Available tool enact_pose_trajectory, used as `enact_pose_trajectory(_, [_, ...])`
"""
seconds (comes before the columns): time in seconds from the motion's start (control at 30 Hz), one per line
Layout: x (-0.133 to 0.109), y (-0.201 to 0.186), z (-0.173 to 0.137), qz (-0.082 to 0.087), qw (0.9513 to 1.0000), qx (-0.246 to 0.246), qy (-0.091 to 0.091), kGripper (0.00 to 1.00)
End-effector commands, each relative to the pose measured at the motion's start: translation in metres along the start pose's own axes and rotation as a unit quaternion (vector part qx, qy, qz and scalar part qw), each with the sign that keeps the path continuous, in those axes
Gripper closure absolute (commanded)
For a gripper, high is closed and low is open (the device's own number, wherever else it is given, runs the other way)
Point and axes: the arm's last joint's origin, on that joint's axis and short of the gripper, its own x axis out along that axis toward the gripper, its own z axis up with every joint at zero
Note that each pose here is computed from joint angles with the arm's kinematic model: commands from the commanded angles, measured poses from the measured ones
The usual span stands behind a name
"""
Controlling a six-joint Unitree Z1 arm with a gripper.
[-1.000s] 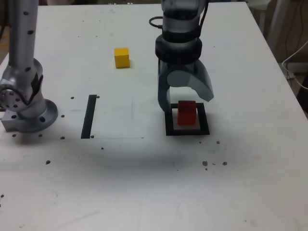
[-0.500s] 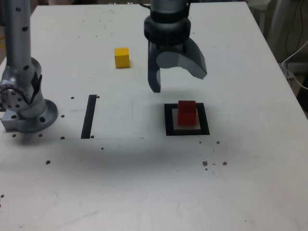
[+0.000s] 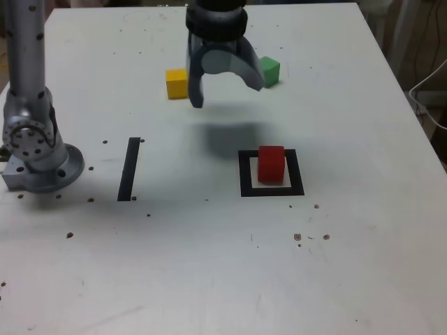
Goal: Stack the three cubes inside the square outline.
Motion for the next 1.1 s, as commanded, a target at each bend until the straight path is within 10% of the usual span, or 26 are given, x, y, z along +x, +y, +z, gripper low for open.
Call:
enact_pose_trajectory(0.0, [0.001, 0.007, -0.007, 0.002, 1.0, -0.006, 0.005, 0.01])
enact_pose_trajectory(0.63, [0.025, 0.071, -0.032, 0.052, 0.9927, -0.082, 0.071, 0.04])
enact_pose_trajectory(1.07, [0.056, 0.107, -0.027, 0.046, 0.9898, -0.101, 0.089, 0.06])
